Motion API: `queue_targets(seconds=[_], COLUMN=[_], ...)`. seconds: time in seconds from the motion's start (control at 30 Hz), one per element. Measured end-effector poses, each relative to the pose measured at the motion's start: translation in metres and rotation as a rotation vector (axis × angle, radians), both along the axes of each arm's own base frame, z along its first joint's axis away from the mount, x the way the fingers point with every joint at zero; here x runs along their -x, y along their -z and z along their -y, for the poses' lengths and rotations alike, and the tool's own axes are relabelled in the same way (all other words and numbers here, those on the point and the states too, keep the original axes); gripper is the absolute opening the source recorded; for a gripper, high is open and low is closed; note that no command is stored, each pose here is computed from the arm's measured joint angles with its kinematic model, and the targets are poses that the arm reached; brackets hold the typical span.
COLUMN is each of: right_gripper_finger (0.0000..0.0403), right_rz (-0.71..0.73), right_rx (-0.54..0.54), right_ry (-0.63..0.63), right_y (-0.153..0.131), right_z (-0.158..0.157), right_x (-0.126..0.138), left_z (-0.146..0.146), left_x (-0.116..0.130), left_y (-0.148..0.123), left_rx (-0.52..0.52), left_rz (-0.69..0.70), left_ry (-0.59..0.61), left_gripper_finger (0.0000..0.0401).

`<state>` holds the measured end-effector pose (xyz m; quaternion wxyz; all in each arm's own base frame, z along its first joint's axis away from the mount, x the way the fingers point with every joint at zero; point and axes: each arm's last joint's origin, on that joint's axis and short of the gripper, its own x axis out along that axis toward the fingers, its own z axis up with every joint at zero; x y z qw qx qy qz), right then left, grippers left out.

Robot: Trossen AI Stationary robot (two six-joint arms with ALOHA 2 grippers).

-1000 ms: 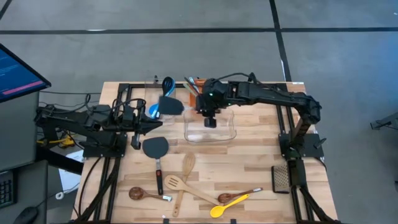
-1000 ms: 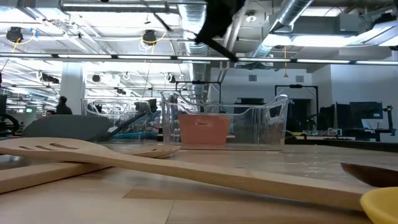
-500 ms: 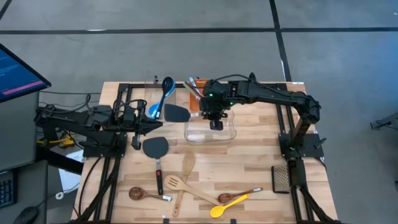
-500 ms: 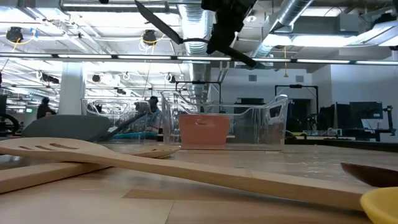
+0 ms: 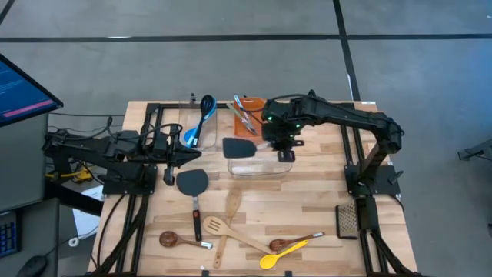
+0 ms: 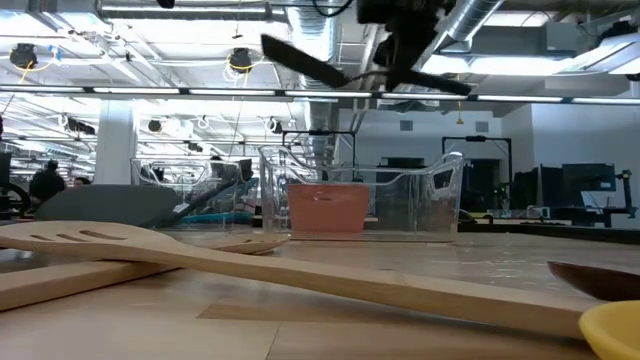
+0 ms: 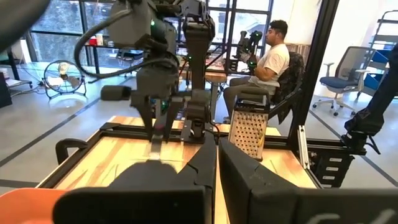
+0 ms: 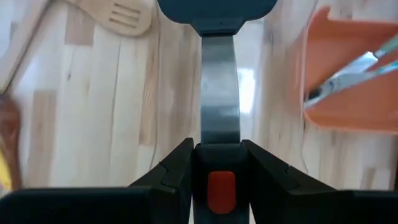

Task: Pick & Place Kitchen Items
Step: Put the black turner spatula into the bottom transparent bin

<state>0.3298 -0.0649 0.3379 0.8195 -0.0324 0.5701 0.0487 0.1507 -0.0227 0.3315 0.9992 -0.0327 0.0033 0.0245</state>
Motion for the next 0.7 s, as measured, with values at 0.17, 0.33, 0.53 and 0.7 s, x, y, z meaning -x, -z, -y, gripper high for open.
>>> queue_targets(seconds=[0.17, 0.33, 0.53, 0.7], right_gripper_finger=[0.0104, 0.0104, 0.0104, 0.0104], right_rz=[0.076, 0.254, 0.604, 0.722], right_rx=[-0.017, -0.004, 0.019, -0.016], right_ry=[-0.006, 0.018, 0.101, 0.13], right_y=[-0.023, -0.018, 0.035, 0.072], right_z=[0.0, 0.003, 0.002, -0.002], right_x=[0.027, 0.056, 0.066, 0.06], left_z=[0.0, 0.0, 0.0, 0.0], left_x=[0.0, 0.0, 0.0, 0.0], left_y=[0.0, 0.0, 0.0, 0.0], left_rx=[-0.001, -0.003, -0.008, -0.008], left_rz=[0.001, 0.0, 0.0, 0.001], left_ry=[0.0, 0.001, 0.004, 0.004], left_gripper_finger=[0.0003, 0.0003, 0.0003, 0.0003])
